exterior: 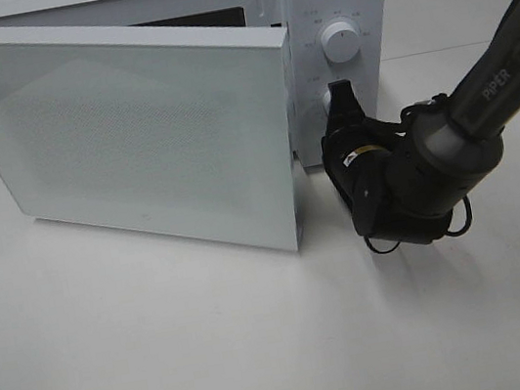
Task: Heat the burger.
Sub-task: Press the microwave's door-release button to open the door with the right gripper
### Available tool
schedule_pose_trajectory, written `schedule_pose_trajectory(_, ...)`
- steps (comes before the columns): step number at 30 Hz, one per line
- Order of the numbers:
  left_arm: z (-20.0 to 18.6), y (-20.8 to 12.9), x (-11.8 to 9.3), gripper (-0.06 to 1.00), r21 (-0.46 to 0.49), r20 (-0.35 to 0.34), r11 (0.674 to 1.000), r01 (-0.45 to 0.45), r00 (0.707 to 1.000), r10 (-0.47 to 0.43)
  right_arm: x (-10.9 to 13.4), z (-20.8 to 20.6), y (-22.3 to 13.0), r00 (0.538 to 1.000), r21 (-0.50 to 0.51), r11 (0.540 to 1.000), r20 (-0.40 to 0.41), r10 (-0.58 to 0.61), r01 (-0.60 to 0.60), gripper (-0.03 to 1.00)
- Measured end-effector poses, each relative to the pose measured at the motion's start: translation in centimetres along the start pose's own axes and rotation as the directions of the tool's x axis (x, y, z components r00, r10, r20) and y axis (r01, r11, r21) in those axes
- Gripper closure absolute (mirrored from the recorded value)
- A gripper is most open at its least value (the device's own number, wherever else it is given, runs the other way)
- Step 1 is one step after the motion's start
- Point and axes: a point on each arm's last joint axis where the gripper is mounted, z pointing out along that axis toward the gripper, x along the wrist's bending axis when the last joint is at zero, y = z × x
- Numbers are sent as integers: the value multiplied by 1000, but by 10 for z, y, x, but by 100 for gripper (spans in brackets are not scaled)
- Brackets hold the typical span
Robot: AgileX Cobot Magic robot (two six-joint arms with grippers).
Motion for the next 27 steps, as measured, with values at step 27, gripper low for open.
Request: schedule_pose_trajectory(27, 0, 0, 0, -5, 0, 0, 1000, 0, 1000, 0, 1, -3, 0, 1000, 2, 1000, -8, -9, 9, 96)
